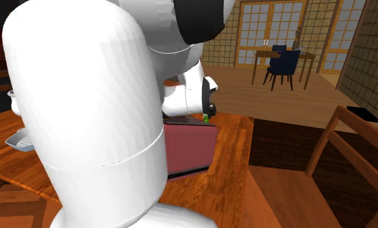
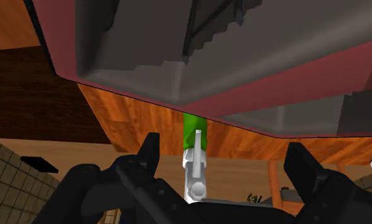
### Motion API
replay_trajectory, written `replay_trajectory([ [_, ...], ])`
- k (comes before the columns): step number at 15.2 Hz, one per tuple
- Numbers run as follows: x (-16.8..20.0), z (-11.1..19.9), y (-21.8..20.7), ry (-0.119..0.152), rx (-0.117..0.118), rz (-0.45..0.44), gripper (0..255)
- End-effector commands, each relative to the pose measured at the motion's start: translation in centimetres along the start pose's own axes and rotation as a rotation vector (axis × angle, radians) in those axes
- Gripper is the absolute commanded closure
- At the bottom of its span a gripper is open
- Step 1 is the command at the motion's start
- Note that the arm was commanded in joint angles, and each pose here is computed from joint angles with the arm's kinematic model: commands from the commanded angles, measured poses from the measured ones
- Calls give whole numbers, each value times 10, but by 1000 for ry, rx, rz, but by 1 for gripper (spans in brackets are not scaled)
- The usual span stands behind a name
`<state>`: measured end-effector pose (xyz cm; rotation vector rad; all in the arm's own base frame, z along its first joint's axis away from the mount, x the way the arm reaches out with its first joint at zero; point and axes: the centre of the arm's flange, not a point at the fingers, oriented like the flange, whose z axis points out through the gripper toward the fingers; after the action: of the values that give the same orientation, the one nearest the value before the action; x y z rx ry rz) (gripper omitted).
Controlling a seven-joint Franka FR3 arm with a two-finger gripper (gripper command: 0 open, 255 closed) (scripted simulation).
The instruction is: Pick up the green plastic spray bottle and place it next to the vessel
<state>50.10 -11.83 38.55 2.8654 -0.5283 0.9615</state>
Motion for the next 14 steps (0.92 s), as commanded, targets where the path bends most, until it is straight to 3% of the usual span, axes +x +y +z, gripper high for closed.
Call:
replay_trajectory([
  [1,-17,43,10,-117,-49,20,0],
  [8,-21,80,12,-117,-49,20,0],
  [14,-21,83,12,-117,-49,20,0],
])
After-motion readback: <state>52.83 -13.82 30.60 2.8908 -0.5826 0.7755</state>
